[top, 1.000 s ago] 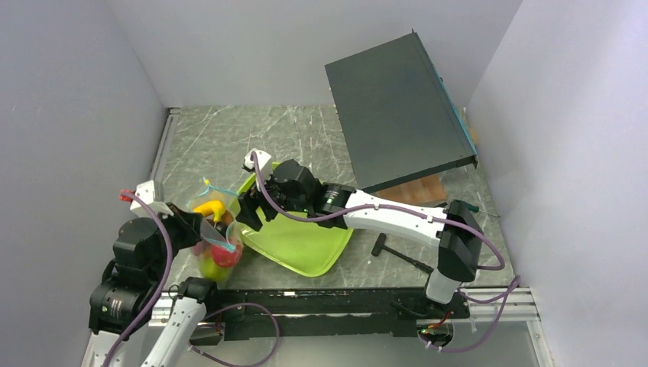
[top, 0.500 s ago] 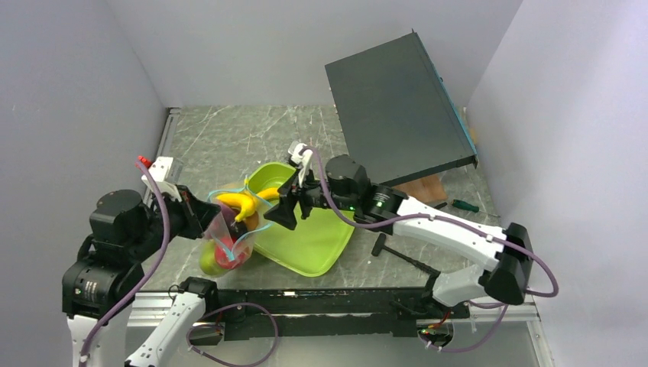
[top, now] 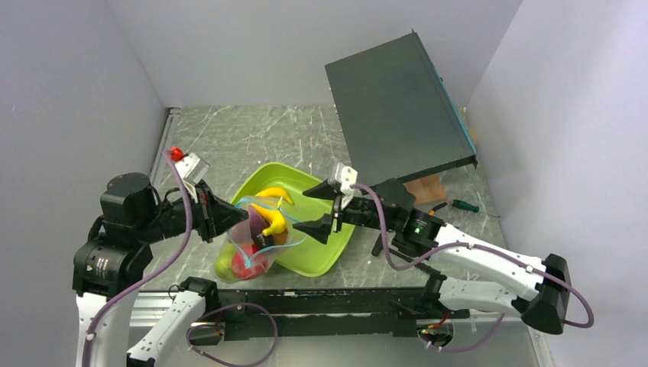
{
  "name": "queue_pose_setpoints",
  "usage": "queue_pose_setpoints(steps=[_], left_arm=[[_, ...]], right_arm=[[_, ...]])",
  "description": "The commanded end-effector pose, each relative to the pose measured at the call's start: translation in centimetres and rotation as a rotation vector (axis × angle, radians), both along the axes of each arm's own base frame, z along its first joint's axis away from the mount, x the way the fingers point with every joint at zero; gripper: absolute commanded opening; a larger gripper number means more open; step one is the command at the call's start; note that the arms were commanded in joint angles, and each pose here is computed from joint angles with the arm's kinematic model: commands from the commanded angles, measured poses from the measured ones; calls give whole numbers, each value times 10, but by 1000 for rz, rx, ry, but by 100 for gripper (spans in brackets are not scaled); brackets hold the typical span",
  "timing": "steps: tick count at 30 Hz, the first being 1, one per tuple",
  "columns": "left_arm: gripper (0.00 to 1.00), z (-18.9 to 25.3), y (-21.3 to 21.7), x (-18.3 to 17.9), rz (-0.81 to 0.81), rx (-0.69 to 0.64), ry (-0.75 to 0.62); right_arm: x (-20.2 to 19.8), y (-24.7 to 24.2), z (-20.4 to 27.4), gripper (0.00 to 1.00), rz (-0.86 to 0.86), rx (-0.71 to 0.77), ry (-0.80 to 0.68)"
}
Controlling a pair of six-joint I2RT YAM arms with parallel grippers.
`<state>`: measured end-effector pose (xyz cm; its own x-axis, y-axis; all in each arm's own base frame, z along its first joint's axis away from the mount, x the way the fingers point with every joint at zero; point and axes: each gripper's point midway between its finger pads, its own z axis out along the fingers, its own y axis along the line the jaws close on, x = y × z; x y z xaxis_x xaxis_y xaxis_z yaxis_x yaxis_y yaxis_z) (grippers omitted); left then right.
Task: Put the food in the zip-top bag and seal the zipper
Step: Adjust the zipper food storage bag at the center of the board.
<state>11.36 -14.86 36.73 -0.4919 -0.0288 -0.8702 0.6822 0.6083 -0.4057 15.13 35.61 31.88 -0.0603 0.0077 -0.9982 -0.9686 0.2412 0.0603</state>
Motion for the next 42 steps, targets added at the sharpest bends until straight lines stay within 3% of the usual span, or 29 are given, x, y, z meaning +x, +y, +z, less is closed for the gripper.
queue_pose_setpoints(steps=[1,4,8,14,17,21,24,27,29,32,33,42], left_arm=[[0,22,-20,-18,-218,-71,-133],[0,21,-23,-21,-256,-80,-141],[0,12,-21,-9,-220,-41,-102],[0,-8,-14,14,-146,34,-31],[0,-9,-15,17,-153,32,-39],[0,-10,-21,13,-208,10,-45],[0,-9,-21,11,-221,7,-54],[0,-6,-23,9,-235,-2,-57],[0,-4,-23,7,-239,-5,-60],[0,-2,-24,5,-254,-12,-64],[0,-1,-25,4,-259,-17,-66],[0,-2,-27,-2,-286,-35,-59]], right_arm=[[-6,-8,34,83,64,130,-276],[0,-11,41,83,99,129,-280],[-26,-19,75,85,201,203,-291],[-38,-32,110,85,217,210,-358],[-18,-26,91,85,164,99,-413],[-34,-21,27,88,397,-82,-632],[-23,-22,24,87,405,-88,-617],[-34,-24,20,84,538,-91,-601],[-40,-22,18,78,593,-76,-591],[-38,-16,11,58,610,-71,-587],[-36,-14,12,57,603,-65,-586],[-19,-7,20,68,512,-55,-619]])
